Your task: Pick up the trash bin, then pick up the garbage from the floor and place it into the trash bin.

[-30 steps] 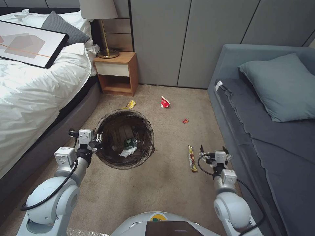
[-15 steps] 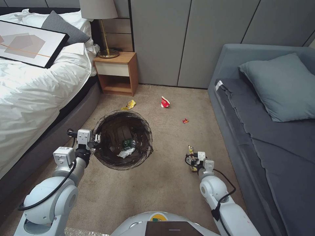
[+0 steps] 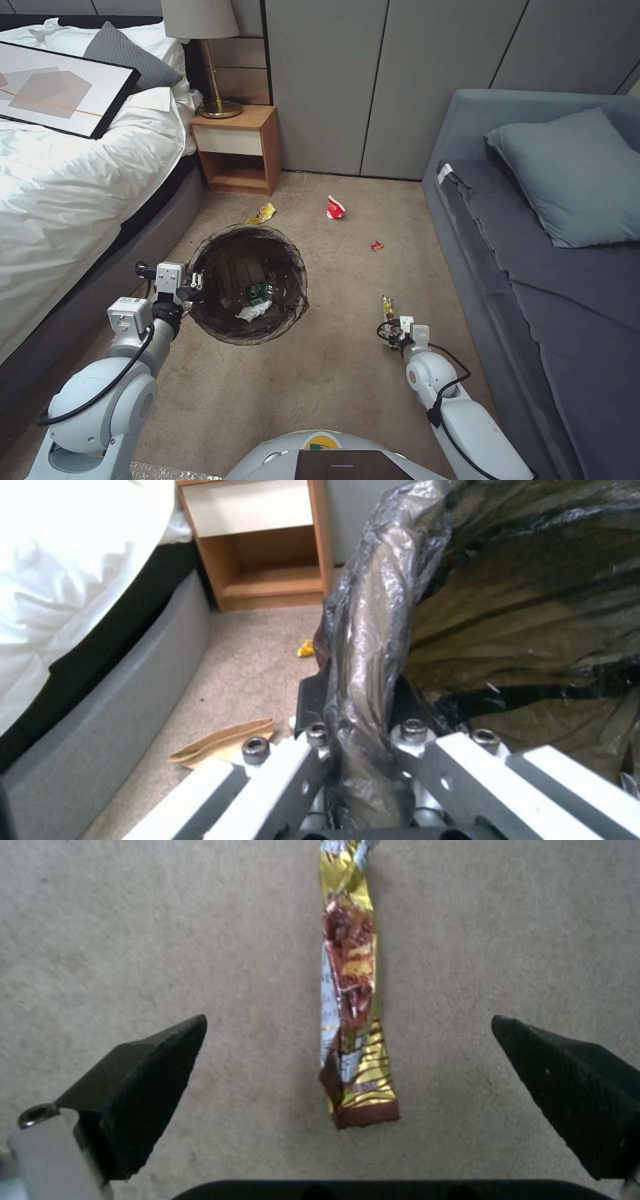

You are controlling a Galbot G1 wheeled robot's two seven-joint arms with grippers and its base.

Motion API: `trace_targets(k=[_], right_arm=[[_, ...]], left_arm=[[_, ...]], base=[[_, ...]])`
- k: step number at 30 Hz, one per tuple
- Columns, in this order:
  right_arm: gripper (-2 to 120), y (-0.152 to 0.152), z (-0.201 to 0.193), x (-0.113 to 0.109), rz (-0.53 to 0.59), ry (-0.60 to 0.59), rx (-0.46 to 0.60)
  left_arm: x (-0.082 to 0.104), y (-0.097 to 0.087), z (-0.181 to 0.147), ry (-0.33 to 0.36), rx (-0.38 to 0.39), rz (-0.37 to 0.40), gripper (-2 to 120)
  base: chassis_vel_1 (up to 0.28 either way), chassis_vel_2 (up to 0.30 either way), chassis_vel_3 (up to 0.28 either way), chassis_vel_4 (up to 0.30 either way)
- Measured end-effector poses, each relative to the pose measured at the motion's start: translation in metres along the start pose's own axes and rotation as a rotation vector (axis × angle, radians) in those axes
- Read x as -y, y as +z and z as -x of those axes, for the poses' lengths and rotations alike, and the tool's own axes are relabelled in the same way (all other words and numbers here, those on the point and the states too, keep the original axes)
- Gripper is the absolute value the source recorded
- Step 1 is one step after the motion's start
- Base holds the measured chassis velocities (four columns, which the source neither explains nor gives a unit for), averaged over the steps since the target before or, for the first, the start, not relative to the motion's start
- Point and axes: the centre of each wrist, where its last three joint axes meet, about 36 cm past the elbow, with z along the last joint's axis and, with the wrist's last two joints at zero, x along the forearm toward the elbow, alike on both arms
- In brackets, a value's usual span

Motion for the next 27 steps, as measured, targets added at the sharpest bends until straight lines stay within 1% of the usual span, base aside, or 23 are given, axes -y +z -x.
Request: trace_targets(k=[5,12,21,27], right_arm=[[100,-0.005,0.011,0.009,-0.011,-0.003,-0.033],[100,-0.015,0.024,0.015,-0.023,-0.003,-0.043],[100,-0.026,0.041,0.015,-0.027,-0.001,-0.062],[100,-0.027,0.047,0.014,-0.025,-0.002,-0.076]], left_arm=[[0.001,0.0,-0.001,0.001,0.0,-0.001,0],[0.002,0.001,-0.001,0.004,-0.004,-0.002,0],[0.002,0.002,-0.002,0.004,-0.009,0.001,0],[0.002,0.002,0.0,0.003,-0.008,-0.001,0]], base=[[0.0,0.0,0.0,0.0],[0.0,0.0,0.0,0.0],[0.0,0.0,0.0,0.0],[0.0,0.0,0.0,0.0]])
